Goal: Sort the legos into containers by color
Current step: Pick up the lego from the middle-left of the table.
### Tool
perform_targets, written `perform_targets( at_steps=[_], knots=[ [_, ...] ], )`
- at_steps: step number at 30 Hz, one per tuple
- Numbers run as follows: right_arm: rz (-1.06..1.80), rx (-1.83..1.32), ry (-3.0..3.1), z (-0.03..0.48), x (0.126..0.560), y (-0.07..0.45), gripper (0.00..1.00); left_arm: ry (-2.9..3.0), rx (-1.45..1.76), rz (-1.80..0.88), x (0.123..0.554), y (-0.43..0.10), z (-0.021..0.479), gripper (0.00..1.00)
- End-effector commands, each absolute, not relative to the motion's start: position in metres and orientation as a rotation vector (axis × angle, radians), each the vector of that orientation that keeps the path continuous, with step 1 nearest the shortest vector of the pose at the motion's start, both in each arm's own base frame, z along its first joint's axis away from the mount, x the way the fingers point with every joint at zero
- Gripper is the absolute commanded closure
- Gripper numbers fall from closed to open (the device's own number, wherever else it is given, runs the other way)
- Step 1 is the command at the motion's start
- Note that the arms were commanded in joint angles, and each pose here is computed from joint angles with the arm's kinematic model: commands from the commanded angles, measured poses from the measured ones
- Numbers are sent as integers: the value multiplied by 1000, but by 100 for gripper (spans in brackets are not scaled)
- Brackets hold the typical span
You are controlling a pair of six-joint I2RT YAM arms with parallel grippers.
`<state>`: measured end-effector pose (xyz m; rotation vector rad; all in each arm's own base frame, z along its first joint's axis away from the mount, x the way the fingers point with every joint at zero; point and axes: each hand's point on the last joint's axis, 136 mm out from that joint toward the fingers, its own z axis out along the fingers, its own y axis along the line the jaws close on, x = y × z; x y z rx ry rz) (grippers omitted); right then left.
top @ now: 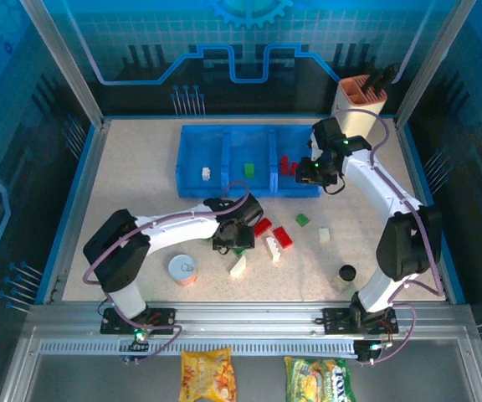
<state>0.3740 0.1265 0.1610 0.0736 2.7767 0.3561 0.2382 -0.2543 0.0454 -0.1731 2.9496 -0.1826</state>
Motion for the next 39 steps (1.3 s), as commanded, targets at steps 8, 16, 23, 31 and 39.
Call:
perform_targets(
  at_steps=[8, 16, 23, 31, 39],
  knots=[
    [346, 63, 2742, 170, 367, 110, 60, 2971, -430, -55, 232, -251, 29, 23],
    [360, 61, 2725, 177, 366, 110, 60, 2992, -428, -95, 230, -258, 16, 36],
    [363, 65, 2723, 179, 364, 110, 61, 3000, -416, -102, 229, -258, 12, 50],
    [363, 67, 2727, 178, 362, 109, 61, 3001, -401, -99, 229, -258, 10, 58],
    [364, 72, 2726, 179, 360, 109, 61, 2998, -364, -101, 230, -257, 12, 65]
  ],
)
